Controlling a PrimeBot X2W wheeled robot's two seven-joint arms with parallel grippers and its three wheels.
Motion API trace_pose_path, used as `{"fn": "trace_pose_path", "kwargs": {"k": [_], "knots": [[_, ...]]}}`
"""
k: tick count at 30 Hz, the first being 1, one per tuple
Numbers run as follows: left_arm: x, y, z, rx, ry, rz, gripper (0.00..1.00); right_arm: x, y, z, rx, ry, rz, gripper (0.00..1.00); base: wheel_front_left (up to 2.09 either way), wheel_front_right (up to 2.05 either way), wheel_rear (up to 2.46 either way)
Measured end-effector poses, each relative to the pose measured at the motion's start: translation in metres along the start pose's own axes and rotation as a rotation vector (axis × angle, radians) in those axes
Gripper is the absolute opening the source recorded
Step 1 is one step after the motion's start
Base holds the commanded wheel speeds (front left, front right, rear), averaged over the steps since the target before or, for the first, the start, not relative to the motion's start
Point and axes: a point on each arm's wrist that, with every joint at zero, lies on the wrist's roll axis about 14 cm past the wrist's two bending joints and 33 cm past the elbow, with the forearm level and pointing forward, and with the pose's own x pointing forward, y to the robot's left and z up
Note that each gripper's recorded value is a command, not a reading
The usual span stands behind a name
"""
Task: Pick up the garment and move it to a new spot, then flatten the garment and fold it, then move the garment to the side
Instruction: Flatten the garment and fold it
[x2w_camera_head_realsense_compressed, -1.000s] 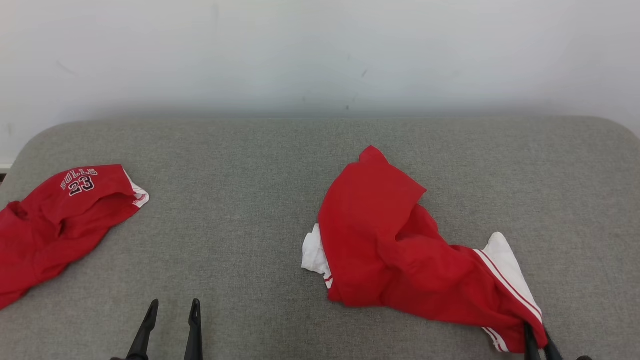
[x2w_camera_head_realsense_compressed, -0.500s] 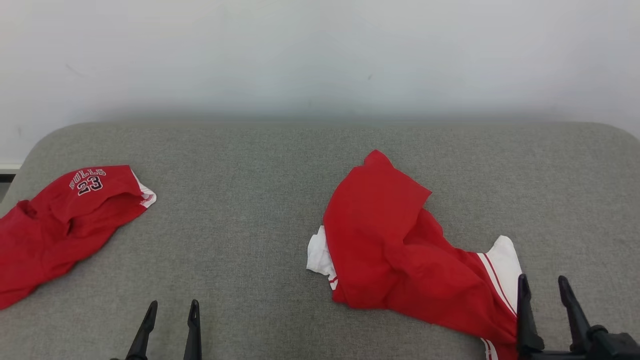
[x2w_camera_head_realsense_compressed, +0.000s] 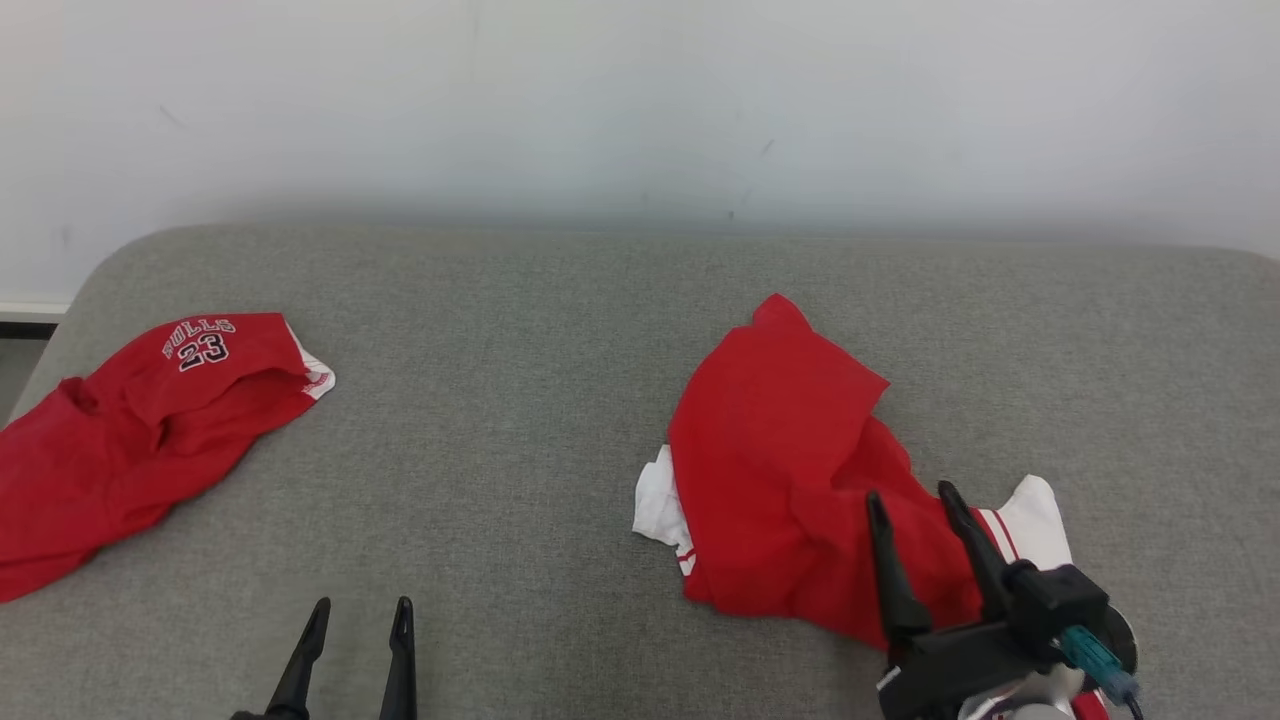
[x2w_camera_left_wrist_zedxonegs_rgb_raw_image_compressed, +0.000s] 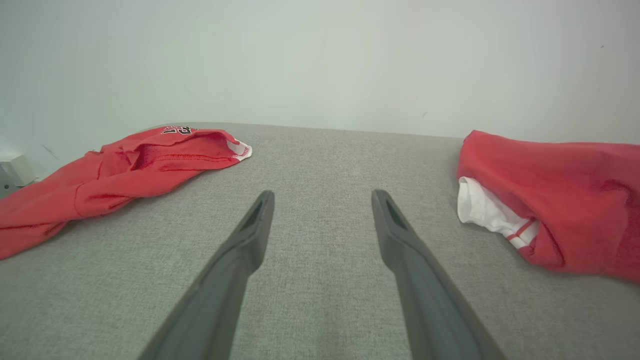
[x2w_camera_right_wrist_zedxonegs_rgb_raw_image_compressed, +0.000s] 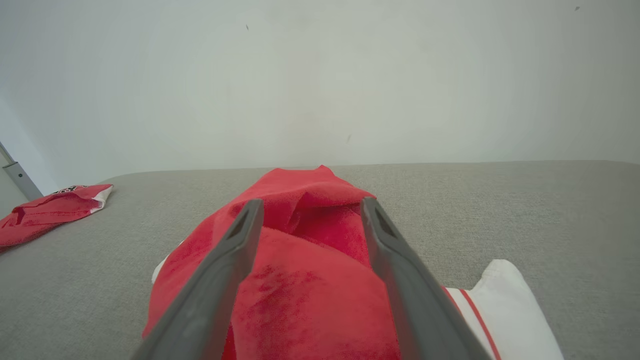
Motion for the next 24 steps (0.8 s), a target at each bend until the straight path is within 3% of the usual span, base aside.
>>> {"fn": "trace_pose_path", "kwargs": {"k": [8, 9, 10, 11, 20, 24], "knots": [[-0.007, 0.01, 0.001, -0.01, -0.004, 0.036, 1.0, 0.036, 0.046, -0.028, 0.002, 0.141, 0.147, 1.0, 0.0, 0.0, 0.0], [-0.008, 0.011, 0.001, -0.01, -0.003, 0.043, 1.0, 0.039, 0.05, -0.033, -0.008, 0.164, 0.159, 0.73, 0.0, 0.0, 0.0], [-0.01, 0.013, 0.001, -0.011, -0.003, 0.05, 1.0, 0.041, 0.053, -0.035, -0.009, 0.172, 0.169, 0.26, 0.0, 0.0, 0.0], [-0.011, 0.015, 0.001, -0.014, -0.003, 0.057, 1.0, 0.043, 0.055, -0.036, -0.007, 0.175, 0.175, 0.0, 0.0, 0.0, 0.0], [-0.019, 0.026, 0.001, -0.022, -0.003, 0.099, 1.0, 0.074, 0.076, -0.005, -0.019, 0.062, 0.235, 0.0, 0.0, 0.0, 0.0], [-0.02, 0.028, 0.002, -0.021, -0.007, 0.106, 1.0, 0.076, 0.117, 0.019, -0.016, -0.015, 0.361, 0.0, 0.0, 0.0, 0.0]]}}
